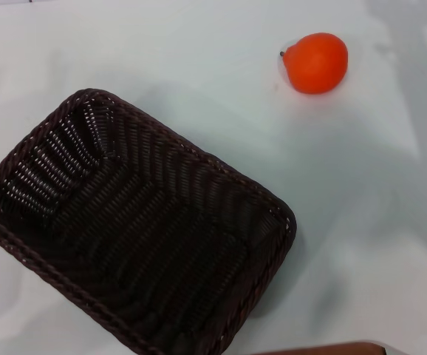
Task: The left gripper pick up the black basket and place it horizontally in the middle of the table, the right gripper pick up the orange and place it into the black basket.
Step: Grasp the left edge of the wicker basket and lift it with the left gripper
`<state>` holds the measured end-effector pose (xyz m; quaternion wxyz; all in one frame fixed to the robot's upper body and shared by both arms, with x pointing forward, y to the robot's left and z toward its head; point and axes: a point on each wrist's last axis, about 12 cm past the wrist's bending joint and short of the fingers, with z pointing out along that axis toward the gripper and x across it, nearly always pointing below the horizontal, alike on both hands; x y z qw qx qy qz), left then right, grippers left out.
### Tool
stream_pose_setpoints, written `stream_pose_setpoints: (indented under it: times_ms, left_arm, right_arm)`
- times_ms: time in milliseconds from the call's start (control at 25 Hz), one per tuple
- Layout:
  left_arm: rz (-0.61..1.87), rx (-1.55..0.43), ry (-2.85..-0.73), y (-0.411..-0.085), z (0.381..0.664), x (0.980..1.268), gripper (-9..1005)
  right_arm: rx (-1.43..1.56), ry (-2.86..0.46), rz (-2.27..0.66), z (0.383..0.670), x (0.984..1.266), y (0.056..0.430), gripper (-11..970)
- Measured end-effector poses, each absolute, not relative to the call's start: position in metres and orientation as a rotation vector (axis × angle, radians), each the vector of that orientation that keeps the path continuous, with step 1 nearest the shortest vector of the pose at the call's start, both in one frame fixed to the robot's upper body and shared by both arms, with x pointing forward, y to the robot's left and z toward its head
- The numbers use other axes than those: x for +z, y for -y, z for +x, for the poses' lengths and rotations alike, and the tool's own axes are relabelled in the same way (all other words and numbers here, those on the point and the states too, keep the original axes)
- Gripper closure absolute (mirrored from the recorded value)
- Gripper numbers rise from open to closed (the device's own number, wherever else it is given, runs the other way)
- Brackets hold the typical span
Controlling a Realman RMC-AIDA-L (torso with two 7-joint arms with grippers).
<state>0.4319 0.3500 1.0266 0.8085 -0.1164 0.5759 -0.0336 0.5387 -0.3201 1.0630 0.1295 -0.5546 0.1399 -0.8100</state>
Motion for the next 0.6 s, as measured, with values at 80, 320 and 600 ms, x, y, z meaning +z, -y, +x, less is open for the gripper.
stream_pose_setpoints:
  times_ms: [80, 320, 600]
  left_arm:
    - [-0.259, -0.081, -1.233, -0.3503, 0.4307, 1.026, 212]
    - [-0.266, -0.089, -1.233, -0.3514, 0.4298, 1.0259, 214]
    - [-0.272, -0.082, -1.235, -0.3526, 0.4258, 1.0247, 212]
  right_arm:
    - [-2.351, -0.397, -1.606, 0.541, 1.0644, 0.3182, 43]
    - [-2.348, -0.391, -1.6, 0.5429, 1.0656, 0.3164, 43]
    - [-2.34, -0.403, -1.602, 0.5408, 1.0638, 0.317, 44]
